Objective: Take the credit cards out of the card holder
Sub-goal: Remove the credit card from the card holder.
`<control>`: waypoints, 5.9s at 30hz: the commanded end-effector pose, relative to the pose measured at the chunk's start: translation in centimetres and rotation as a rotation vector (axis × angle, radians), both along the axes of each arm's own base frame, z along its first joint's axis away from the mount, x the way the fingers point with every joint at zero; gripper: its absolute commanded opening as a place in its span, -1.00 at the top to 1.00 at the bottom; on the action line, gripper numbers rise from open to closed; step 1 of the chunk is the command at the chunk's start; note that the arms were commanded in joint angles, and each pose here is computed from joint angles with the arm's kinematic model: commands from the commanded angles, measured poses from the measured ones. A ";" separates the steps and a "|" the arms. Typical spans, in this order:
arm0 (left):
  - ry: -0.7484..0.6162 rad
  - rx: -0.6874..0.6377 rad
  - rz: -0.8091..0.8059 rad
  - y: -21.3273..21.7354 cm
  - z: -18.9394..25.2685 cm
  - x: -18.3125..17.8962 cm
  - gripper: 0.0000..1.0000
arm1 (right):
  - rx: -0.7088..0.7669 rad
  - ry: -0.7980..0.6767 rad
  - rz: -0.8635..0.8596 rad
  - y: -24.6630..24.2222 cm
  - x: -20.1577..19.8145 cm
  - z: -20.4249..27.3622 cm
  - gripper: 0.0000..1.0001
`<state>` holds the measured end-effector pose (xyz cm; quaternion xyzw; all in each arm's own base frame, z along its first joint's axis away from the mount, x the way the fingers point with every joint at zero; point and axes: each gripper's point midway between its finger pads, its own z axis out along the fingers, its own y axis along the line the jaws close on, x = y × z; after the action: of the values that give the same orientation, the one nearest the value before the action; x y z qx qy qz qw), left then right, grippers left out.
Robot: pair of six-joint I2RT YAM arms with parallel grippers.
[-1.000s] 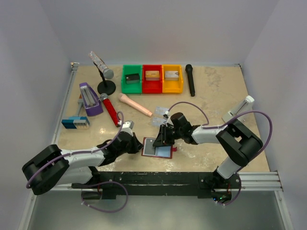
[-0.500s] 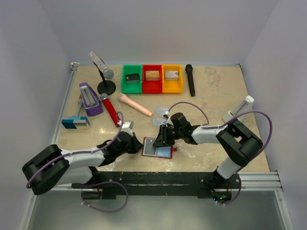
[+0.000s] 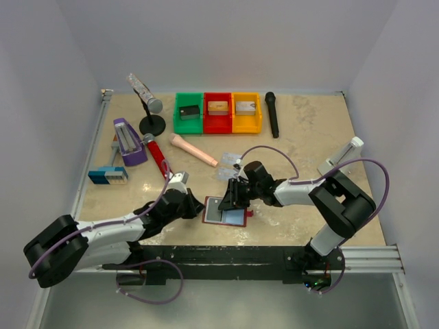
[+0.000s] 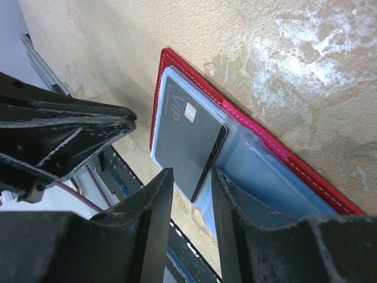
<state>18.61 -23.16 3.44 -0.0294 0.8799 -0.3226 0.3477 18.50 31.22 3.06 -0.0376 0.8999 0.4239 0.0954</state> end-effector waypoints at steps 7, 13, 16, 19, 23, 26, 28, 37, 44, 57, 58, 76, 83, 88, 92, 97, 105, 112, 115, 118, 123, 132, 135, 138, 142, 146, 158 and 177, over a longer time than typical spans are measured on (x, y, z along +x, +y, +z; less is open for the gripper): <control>-0.061 -0.048 -0.001 -1.0 2.4 1.2 1.00 | 0.030 -0.015 0.002 0.6 0.2 0.2 0.24; -0.018 -0.038 -0.022 -1.7 0.8 0.9 1.00 | 0.054 -0.004 0.001 0.9 0.2 0.3 0.25; -0.006 -0.039 -0.026 -1.7 0.4 0.8 1.00 | 0.050 0.002 -0.001 0.9 0.2 0.2 0.25; 0.000 -0.037 -0.026 -1.7 0.2 0.7 1.00 | 0.043 0.002 0.001 0.8 0.2 0.1 0.25; 0.011 -0.027 -0.026 -1.5 -0.3 0.5 1.00 | 0.032 0.010 0.001 0.7 0.1 -0.3 0.24; 0.023 -0.021 -0.025 -1.4 -0.7 0.3 1.00 | 0.039 0.010 0.001 0.7 0.1 -0.3 0.25; 0.028 -0.019 -0.023 -1.3 -0.9 0.3 1.00 | 0.055 0.001 0.000 0.9 0.2 0.0 0.25; 0.047 0.002 -0.010 -0.6 -1.9 -0.2 1.00 | 0.213 -0.066 0.022 2.1 0.1 2.5 0.30; 0.052 0.005 -0.007 -0.3 -2.1 -0.4 1.00 | 0.276 -0.075 0.033 2.6 0.1 3.3 0.27; 0.060 -0.006 -0.013 -0.2 -2.5 -0.8 1.00 | 0.255 -0.037 0.035 2.9 0.1 2.6 0.25; 0.060 -0.009 -0.012 -0.3 -2.4 -0.8 1.00 | 0.253 -0.034 0.035 2.9 0.2 2.6 0.25; 0.060 -0.064 -0.060 -1.9 -1.8 -1.1 1.00 | 0.267 0.000 0.073 3.9 0.0 2.6 0.24; 0.062 -0.065 -0.063 -2.1 -1.7 -1.0 1.00 | 0.270 0.022 0.098 4.2 -0.4 2.5 0.23; 0.070 -0.068 -0.061 -2.1 -2.0 -1.1 1.00 | 0.266 0.021 0.104 4.3 -0.5 2.6 0.23; 0.081 -0.051 -0.042 -1.6 -2.6 -1.1 1.00 | 0.256 0.014 0.101 3.9 -0.6 2.9 0.24; 0.102 -0.024 -0.009 -0.7 -3.7 -1.3 1.00 | 0.212 -0.007 0.107 3.2 -0.8 3.0 0.25; 0.121 -0.015 0.017 -0.1 -4.6 -1.6 1.00 | 0.189 -0.019 0.108 2.6 -1.1 3.4 0.27; 0.125 -0.004 0.030 0.3 -4.9 -1.6 1.00 | 0.186 -0.032 0.102 2.5 -1.0 3.7 0.30; 0.127 -0.001 0.036 0.5 -5.1 -1.7 1.00 | 0.183 -0.027 0.100 2.3 -1.2 3.7 0.31; 0.131 0.001 0.042 0.7 -5.3 -1.8 1.00 | 0.185 -0.033 0.101 2.3 -1.2 3.9 0.31; 0.133 0.002 0.046 0.8 -5.5 -1.9 1.00 | 0.182 -0.038 0.096 2.1 -1.3 4.1 0.32; 0.138 0.005 0.051 1.0 -5.8 -2.0 1.00 | 0.183 -0.049 0.094 1.9 -1.4 4.6 0.35; 0.138 0.007 0.052 1.1 -5.9 -2.0 1.00 | 0.178 -0.046 0.091 1.8 -1.5 4.5 0.35; 0.137 0.006 0.055 1.2 -5.9 -2.0 1.00 | 0.176 -0.046 0.088 1.7 -1.5 4.5 0.36; 0.138 0.009 0.057 1.3 -6.0 -2.0 1.00 | 0.170 -0.052 0.086 1.5 -1.5 4.5 0.38; 0.138 0.012 0.062 1.4 -6.0 -2.1 1.00 | 0.168 -0.059 0.085 1.4 -1.5 4.7 0.39; 0.142 0.017 0.072 1.9 -6.3 -2.2 1.00 | 0.154 -0.070 0.076 0.6 -1.4 4.7 0.48; 0.134 0.024 0.079 2.1 -6.0 -2.2 1.00 | 0.132 -0.077 0.060 -0.2 -1.0 4.4 0.70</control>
<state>18.54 -24.36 1.70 -0.0893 0.8603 -0.3761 0.3323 16.83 30.98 6.24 -0.0625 0.8739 0.4735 0.0903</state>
